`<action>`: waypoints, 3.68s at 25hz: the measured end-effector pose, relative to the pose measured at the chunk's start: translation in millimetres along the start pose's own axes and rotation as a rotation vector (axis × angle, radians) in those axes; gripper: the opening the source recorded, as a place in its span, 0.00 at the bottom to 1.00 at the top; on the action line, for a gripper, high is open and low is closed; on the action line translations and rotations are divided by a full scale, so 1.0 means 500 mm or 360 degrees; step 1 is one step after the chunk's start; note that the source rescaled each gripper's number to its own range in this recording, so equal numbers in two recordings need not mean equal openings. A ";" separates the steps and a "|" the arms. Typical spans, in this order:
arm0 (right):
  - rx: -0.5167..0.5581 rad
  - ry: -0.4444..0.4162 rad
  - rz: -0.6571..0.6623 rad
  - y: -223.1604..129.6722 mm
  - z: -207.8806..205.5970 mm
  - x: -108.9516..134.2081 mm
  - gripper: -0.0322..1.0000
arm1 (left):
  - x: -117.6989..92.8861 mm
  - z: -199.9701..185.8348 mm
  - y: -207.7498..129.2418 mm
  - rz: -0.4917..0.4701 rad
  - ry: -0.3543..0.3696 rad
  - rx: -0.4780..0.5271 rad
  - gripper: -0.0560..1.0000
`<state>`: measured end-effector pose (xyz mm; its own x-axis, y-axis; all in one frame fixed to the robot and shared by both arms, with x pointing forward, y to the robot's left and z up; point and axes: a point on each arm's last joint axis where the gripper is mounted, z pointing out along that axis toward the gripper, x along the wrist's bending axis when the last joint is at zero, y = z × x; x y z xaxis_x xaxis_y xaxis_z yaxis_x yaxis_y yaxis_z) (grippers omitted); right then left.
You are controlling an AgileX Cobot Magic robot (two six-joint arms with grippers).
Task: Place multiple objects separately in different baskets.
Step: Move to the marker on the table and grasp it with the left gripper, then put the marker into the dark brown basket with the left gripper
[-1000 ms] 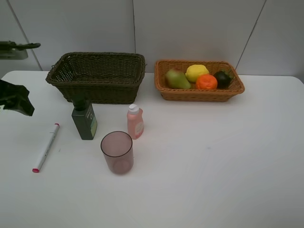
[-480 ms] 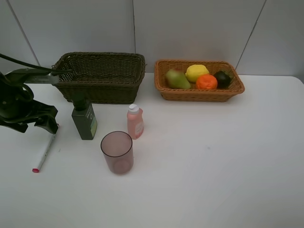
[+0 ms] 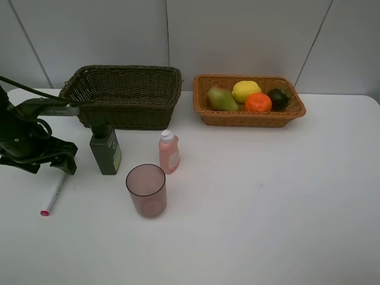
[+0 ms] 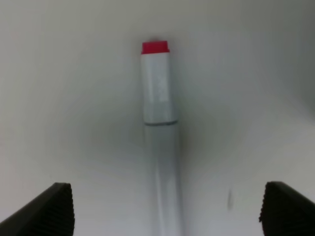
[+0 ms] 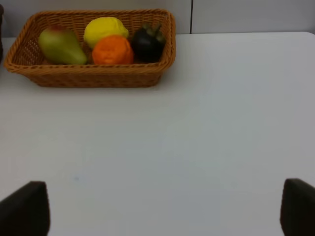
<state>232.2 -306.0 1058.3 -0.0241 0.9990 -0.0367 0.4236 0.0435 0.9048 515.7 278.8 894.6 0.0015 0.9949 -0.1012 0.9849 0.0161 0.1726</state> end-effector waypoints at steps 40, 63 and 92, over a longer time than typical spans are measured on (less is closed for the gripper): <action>0.0000 0.0000 0.0001 0.000 0.000 0.000 1.00 | 0.005 0.050 -0.010 -0.0048 0.0006 0.0101 0.73; -0.0001 0.0000 0.0001 0.000 0.000 0.000 1.00 | -0.029 -0.169 0.079 0.0005 -0.0092 -0.0265 0.25; -0.0001 0.0000 0.0001 0.000 0.000 0.000 1.00 | -0.059 -0.058 0.330 0.0241 0.0051 -0.1160 0.25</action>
<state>232.2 -306.0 1058.4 -0.0238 0.9991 -0.0360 0.4228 0.0427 0.9052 673.3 254.8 954.5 0.1121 0.9937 0.0018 0.6095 -0.0702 0.7897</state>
